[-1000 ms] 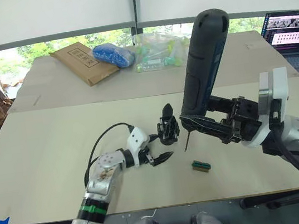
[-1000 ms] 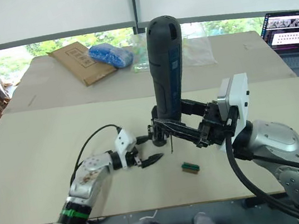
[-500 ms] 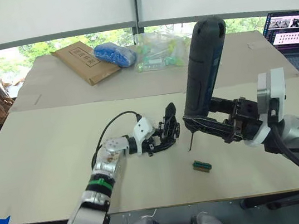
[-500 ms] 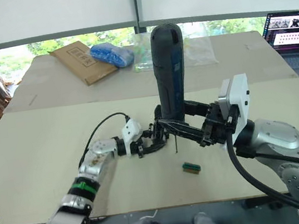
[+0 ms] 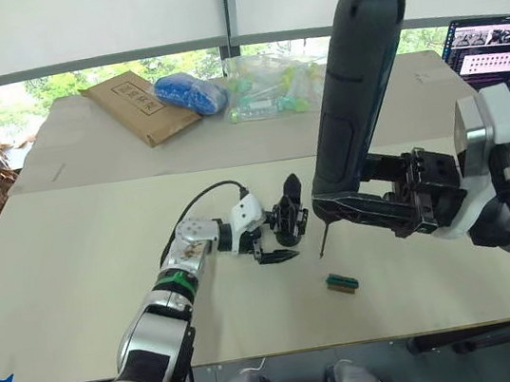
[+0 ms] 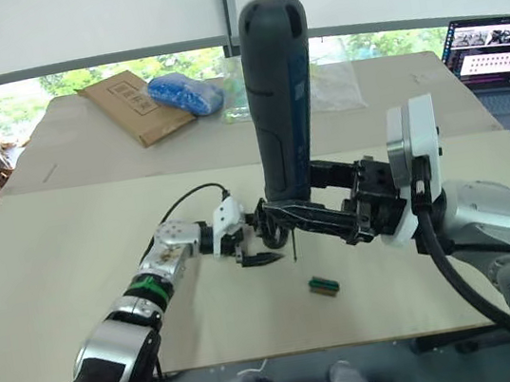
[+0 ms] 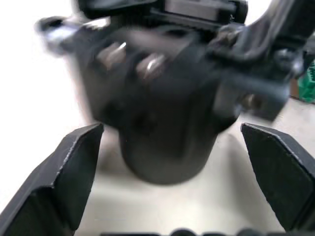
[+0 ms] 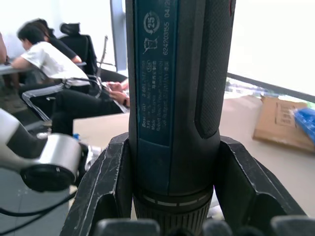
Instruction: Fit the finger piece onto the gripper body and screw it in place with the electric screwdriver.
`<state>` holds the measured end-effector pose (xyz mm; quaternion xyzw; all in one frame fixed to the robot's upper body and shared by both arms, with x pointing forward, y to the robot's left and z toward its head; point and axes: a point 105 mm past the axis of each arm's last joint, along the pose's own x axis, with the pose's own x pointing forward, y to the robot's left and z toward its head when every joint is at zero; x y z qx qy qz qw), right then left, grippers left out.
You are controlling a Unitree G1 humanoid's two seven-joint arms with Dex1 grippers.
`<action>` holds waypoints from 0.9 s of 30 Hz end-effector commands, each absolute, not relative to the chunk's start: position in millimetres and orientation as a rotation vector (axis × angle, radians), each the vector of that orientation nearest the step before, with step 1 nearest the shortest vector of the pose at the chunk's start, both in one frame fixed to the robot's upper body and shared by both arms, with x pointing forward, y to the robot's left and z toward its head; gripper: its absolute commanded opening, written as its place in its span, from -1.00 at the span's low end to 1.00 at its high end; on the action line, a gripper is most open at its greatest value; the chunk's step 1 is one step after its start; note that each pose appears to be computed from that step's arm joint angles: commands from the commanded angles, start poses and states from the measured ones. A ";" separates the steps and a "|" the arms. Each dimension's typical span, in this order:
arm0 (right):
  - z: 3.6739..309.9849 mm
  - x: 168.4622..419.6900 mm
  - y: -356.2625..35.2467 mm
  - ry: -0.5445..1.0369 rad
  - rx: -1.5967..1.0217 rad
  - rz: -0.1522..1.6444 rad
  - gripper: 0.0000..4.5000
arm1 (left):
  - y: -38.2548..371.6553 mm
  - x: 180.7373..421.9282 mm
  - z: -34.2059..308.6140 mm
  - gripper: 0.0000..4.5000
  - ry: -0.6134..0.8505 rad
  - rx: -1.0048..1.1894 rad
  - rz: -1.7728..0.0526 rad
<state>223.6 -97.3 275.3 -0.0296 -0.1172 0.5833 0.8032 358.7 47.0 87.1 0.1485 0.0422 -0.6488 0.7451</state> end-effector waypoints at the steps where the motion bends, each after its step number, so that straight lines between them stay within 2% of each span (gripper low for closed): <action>1: 292.0 223.5 -90.5 -0.307 -0.053 1.303 -0.15 | 49.1 348.0 95.3 1.00 0.032 0.281 -1.365; 5: 299.6 229.9 -83.1 -0.331 -0.024 1.352 -0.15 | 39.5 334.9 89.7 1.00 0.023 0.258 -1.276; 10: 298.9 234.8 -74.4 -0.348 -0.027 1.396 -0.15 | 33.0 339.1 92.2 1.00 0.007 0.235 -1.147; 19: 297.6 254.8 -57.5 -0.391 -0.116 1.392 -0.15 | 29.5 340.2 90.4 1.00 0.002 0.255 -1.112; 22: 297.4 259.1 -53.8 -0.406 -0.146 1.388 -0.15 | 28.4 339.6 91.6 0.61 -0.006 0.246 -1.118; 25: 297.9 266.3 -50.9 -0.417 -0.164 1.362 -0.15 | 27.6 340.2 92.1 0.02 -0.009 0.246 -1.122; 27: 297.6 269.1 -49.8 -0.419 -0.175 1.353 -0.15 | 27.7 340.9 92.7 0.01 -0.011 0.246 -1.121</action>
